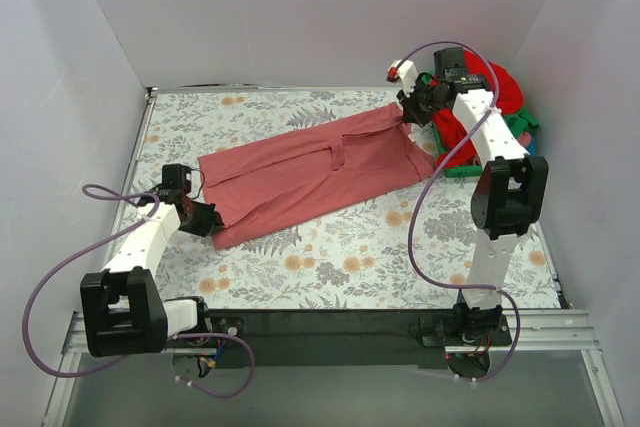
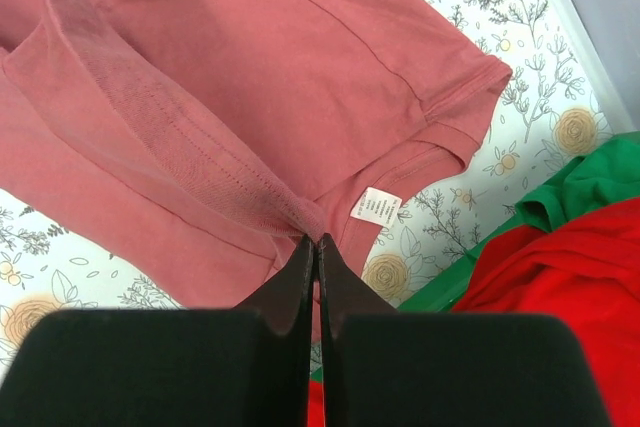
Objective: Fold and stack the t-shirts
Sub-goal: Fold the tshirt
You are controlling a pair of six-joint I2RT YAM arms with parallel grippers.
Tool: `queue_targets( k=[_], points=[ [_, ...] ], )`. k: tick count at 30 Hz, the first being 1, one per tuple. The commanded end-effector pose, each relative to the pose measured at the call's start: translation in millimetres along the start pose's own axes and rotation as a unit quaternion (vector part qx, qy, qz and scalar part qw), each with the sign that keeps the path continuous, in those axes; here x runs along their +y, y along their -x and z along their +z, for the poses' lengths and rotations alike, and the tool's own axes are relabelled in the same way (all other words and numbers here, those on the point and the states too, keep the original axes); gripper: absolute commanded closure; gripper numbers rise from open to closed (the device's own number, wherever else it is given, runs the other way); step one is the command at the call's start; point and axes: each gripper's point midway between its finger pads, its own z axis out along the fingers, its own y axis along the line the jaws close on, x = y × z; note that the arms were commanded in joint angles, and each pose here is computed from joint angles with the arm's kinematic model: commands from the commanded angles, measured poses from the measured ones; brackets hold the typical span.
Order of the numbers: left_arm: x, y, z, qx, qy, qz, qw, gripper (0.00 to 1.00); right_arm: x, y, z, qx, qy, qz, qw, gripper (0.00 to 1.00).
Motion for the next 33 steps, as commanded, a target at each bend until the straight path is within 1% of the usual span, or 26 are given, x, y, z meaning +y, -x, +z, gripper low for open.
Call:
queue_targets(
  k=[1, 18, 33],
  points=[
    [-21, 9, -7, -0.008, -0.028, 0.008, 1.0, 1.0, -15, 20, -5, -0.023, -0.025, -0.011, 0.999, 0.99],
    [-36, 24, 8, -0.013, -0.023, 0.02, 0.999, 1.0, -33, 16, 15, -0.016, -0.042, 0.011, 0.999, 0.99],
    [-46, 26, 19, -0.004, -0.024, 0.025, 0.999, 1.0, -42, 15, 27, -0.017, -0.048, 0.023, 0.998, 0.99]
  ],
)
